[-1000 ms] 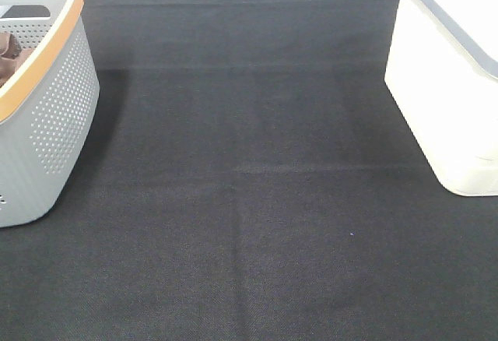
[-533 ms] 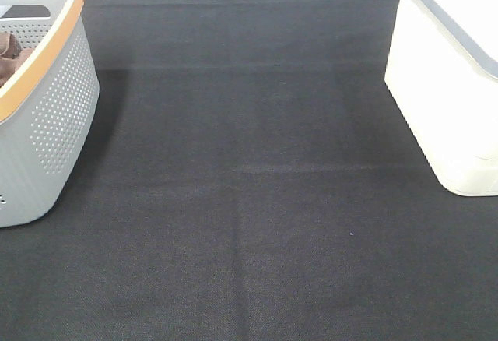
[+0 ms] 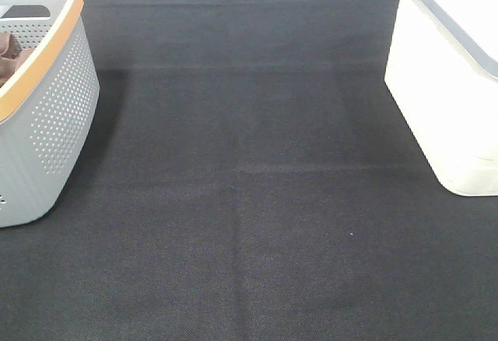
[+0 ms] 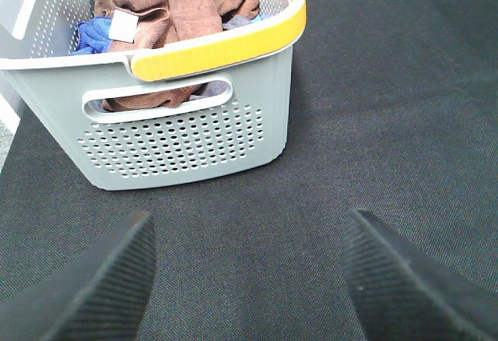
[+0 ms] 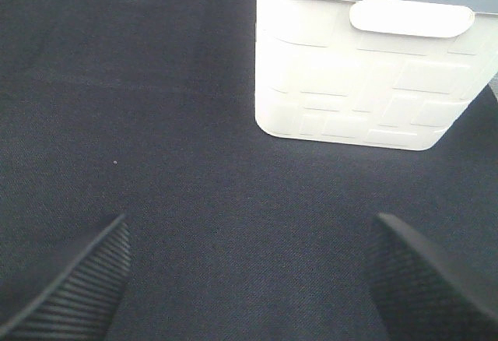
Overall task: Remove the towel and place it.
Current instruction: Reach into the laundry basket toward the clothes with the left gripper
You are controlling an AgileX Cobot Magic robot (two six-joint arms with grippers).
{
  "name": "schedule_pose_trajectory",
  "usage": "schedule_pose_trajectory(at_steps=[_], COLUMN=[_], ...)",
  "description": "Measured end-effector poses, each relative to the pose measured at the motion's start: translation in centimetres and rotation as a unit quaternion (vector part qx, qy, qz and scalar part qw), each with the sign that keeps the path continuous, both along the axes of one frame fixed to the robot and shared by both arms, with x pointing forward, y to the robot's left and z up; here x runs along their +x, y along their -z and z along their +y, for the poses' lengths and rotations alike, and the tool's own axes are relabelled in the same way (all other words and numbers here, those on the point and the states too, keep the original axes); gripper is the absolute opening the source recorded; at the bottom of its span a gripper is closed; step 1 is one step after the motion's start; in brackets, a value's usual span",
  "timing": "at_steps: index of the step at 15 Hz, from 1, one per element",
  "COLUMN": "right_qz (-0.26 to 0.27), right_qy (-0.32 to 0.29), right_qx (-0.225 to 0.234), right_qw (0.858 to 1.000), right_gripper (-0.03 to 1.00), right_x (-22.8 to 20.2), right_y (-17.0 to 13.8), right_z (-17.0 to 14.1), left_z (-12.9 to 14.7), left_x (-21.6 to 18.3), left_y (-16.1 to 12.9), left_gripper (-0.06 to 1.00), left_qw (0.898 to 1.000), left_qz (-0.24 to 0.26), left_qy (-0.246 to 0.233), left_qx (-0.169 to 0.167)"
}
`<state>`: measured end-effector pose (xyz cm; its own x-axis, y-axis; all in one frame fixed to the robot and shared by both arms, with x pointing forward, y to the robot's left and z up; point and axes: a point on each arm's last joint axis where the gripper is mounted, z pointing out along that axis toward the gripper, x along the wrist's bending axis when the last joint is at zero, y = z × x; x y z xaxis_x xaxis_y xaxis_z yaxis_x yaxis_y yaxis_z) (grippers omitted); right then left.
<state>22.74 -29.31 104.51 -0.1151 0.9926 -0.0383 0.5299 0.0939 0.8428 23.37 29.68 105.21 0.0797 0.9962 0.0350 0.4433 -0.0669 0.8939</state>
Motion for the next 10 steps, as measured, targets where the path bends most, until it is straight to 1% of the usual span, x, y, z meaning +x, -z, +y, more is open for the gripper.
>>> schedule_pose_trajectory(at_steps=[3,4,6,8,9,10], right_qz=[0.0,0.0,0.0,0.0,0.0,0.0], right_qy=[0.0,0.0,-0.001,-0.001,-0.001,-0.003], right_qx=[0.0,0.0,0.001,0.002,0.002,0.004], right_qw=[1.0,1.0,1.0,1.0,1.0,1.0], right_gripper=[0.78,0.78,0.78,0.78,0.78,0.78], right_x=[0.0,0.0,0.0,0.0,0.0,0.0], right_y=[0.0,0.0,0.0,0.0,0.0,0.0], right_z=[0.0,0.0,0.0,0.0,0.0,0.1], left_z=[0.0,0.0,0.4,0.8,1.0,1.3], left_x=[0.0,-0.1,0.3,2.0,3.1,5.5], left_y=[0.0,-0.4,-2.7,-5.2,-6.3,-7.5], left_gripper=[0.66,0.66,0.66,0.66,0.66,0.66], left_qw=[1.0,1.0,0.997,0.99,0.988,0.989], left_qz=[0.0,-0.011,-0.078,-0.127,-0.137,-0.123], left_qy=[0.0,-0.001,-0.015,-0.033,-0.04,-0.055], left_qx=[0.0,0.0,0.017,0.048,0.059,0.064])
